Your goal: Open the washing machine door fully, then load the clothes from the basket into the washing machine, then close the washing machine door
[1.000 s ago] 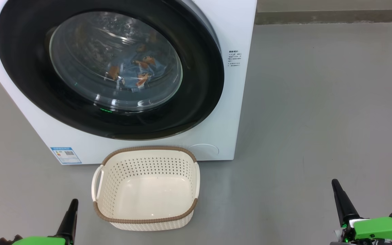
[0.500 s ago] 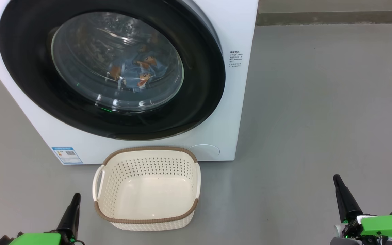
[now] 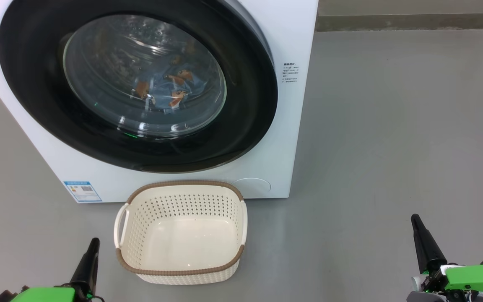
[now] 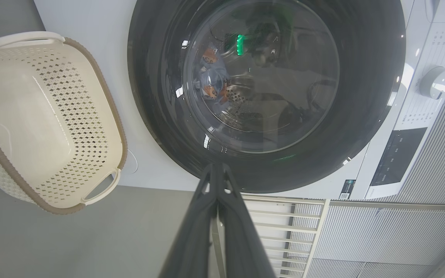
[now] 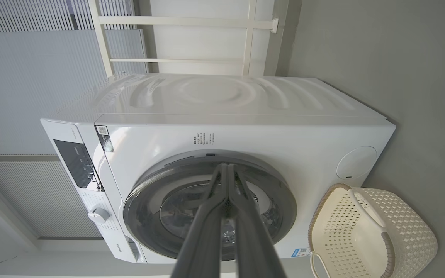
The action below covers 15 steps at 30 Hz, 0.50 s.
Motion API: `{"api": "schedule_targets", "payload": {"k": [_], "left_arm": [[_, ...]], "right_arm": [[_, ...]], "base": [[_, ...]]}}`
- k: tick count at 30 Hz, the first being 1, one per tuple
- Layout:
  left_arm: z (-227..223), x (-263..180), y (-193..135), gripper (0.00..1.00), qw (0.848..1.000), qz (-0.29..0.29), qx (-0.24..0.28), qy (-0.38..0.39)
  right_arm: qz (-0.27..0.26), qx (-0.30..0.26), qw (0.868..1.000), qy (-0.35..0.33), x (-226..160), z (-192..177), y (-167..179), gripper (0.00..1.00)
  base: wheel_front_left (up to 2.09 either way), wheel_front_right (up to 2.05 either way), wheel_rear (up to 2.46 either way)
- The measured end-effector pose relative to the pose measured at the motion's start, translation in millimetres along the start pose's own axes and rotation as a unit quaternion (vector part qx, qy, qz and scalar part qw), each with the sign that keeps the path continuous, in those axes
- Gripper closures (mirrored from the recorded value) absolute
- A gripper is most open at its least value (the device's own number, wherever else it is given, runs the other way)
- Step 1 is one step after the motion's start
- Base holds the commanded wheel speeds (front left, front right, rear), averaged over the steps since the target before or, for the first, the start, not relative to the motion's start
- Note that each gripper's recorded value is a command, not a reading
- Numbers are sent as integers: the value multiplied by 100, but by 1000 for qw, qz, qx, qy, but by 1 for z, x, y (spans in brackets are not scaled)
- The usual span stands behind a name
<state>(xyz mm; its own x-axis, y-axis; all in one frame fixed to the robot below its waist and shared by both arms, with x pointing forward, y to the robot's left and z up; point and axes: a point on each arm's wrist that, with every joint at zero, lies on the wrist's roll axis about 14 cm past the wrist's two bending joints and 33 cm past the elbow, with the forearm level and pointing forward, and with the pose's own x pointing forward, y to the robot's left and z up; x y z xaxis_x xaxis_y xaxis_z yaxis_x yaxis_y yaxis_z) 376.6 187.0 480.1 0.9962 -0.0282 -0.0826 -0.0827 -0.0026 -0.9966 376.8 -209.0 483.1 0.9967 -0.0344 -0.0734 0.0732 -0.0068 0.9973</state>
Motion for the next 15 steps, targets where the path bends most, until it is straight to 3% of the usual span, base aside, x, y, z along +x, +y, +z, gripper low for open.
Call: {"api": "schedule_targets", "payload": {"k": [15], "left_arm": [[0, 0, 0, 100, 1000, 0, 0, 0]], "right_arm": [[0, 0, 1000, 0, 0, 0, 0, 100]], "base": [[0, 0, 0]]}}
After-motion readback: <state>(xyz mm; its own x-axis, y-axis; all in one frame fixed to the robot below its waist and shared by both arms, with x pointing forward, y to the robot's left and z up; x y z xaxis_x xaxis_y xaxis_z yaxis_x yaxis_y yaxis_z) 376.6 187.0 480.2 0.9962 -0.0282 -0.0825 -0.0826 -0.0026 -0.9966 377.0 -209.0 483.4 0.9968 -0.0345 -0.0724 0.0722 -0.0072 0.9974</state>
